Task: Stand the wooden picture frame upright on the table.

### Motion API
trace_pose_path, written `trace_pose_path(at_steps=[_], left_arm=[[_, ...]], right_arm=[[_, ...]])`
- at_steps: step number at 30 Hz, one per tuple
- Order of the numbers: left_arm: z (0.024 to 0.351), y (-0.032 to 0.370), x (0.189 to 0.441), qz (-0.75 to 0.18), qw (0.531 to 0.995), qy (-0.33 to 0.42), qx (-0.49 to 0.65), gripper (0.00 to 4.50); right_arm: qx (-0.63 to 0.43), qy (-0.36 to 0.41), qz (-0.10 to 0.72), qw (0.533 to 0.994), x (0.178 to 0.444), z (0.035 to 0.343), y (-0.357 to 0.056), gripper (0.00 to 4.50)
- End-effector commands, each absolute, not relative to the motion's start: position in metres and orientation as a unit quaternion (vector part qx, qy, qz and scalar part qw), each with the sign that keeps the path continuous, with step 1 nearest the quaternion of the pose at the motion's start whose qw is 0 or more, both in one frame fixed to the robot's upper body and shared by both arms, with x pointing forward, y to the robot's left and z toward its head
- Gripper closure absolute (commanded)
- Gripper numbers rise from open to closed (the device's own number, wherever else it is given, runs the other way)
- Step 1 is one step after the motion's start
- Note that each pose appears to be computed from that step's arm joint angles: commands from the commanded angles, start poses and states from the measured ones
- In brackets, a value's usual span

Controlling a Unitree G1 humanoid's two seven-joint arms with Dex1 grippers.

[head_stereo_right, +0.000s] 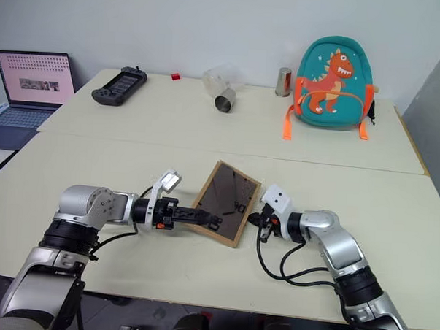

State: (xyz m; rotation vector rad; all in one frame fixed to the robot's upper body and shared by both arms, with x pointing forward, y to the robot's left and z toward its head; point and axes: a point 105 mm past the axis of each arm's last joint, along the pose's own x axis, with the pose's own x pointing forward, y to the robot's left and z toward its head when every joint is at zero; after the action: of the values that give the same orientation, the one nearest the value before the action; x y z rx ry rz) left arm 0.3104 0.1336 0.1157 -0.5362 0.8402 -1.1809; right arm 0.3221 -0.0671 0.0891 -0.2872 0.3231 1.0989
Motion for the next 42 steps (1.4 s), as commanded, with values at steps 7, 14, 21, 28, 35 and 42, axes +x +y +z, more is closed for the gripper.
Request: trace_pose_path(at_steps=[7,14,21,28,35,42], left_arm=[[0.153,0.124,0.314,-0.556,0.734,0.303,-0.246,3.22],[0.174,0.123,0.314,-0.554,0.757,0.242,-0.248,3.22],[0.178,0.116,0.315,-0.543,0.776,0.203,-0.249,3.22],[0.179,0.113,0.314,-0.538,0.783,0.192,-0.248,3.22],[0.178,0.113,0.311,-0.537,0.786,0.191,-0.241,3.22],[0.176,0.117,0.310,-0.529,0.791,0.191,-0.240,3.22]], right_arm=[[-0.165,0.098,0.467,0.863,0.339,0.134,-0.112,4.50],[-0.102,0.088,0.481,0.866,0.326,0.180,-0.133,3.78],[-0.002,0.043,0.513,0.857,0.329,0.227,-0.103,2.27],[0.001,0.036,0.537,0.843,0.337,0.235,-0.069,0.79],[-0.020,0.046,0.564,0.825,0.341,0.218,-0.038,0.07],[-0.003,0.037,0.626,0.779,0.317,0.230,-0.021,0.07]])
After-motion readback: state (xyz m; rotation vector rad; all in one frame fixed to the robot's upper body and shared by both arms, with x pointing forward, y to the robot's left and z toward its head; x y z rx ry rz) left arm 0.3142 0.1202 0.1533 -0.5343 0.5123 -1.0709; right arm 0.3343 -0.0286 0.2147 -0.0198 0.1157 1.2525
